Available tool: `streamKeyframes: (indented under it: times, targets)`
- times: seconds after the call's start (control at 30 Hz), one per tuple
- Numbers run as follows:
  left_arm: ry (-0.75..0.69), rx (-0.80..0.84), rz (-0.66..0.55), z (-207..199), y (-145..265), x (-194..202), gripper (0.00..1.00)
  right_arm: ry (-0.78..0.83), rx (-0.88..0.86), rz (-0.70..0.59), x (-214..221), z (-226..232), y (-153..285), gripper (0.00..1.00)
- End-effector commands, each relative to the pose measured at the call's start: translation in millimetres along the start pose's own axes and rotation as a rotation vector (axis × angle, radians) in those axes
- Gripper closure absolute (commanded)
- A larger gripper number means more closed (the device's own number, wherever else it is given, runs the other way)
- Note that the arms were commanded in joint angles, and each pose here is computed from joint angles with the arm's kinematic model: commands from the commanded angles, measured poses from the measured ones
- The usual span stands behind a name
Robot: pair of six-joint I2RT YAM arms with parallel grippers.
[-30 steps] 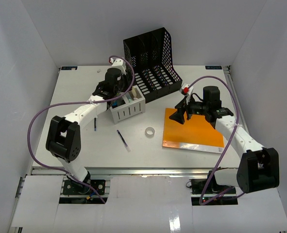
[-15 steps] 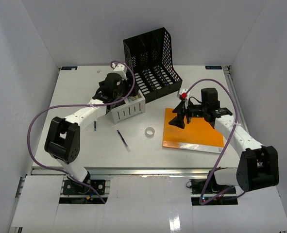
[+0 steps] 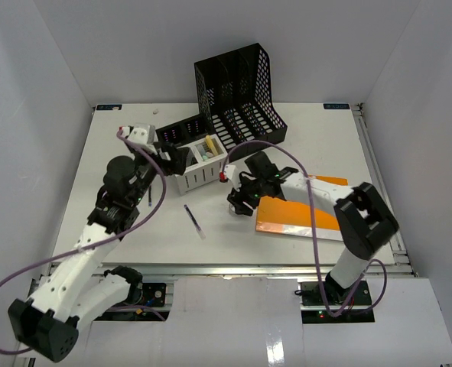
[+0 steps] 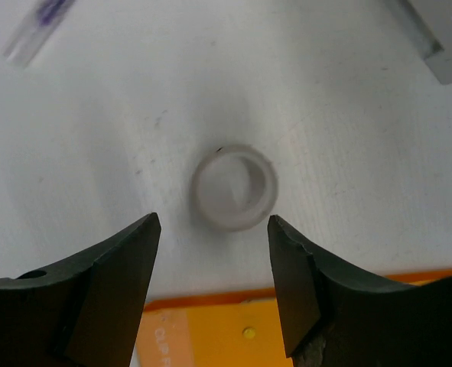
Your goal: Organize the desk
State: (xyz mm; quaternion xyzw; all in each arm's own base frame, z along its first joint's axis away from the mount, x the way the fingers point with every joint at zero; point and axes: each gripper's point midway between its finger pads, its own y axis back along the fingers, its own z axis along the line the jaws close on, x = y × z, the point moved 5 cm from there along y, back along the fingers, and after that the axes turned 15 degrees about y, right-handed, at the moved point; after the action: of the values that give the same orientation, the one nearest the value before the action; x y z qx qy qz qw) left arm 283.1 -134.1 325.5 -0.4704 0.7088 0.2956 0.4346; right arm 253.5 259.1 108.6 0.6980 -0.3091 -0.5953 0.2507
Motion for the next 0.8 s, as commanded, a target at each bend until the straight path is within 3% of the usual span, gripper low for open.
streamKeyframes:
  times: [0.0, 0.3, 0.57, 0.7, 0.77]
  targets:
    - [-0.142, -0.172, 0.061, 44, 47, 30, 0.02, -0.144, 0.125, 0.163, -1, -40, -23, 0.42]
    - [-0.11, -0.221, 0.01, 61, 78, 49, 0.02, -0.179, 0.117, 0.243, 16, -39, -42, 0.49]
    - [-0.097, -0.254, -0.027, 65, 86, 45, 0.02, -0.176, 0.028, 0.269, 33, -14, -50, 0.9]
    - [-0.092, -0.256, -0.017, 65, 85, 47, 0.02, -0.123, -0.036, 0.205, 13, -8, -32, 0.92]
    - [-0.091, -0.258, -0.018, 65, 85, 46, 0.02, -0.004, -0.085, 0.113, -16, -11, -14, 0.92]
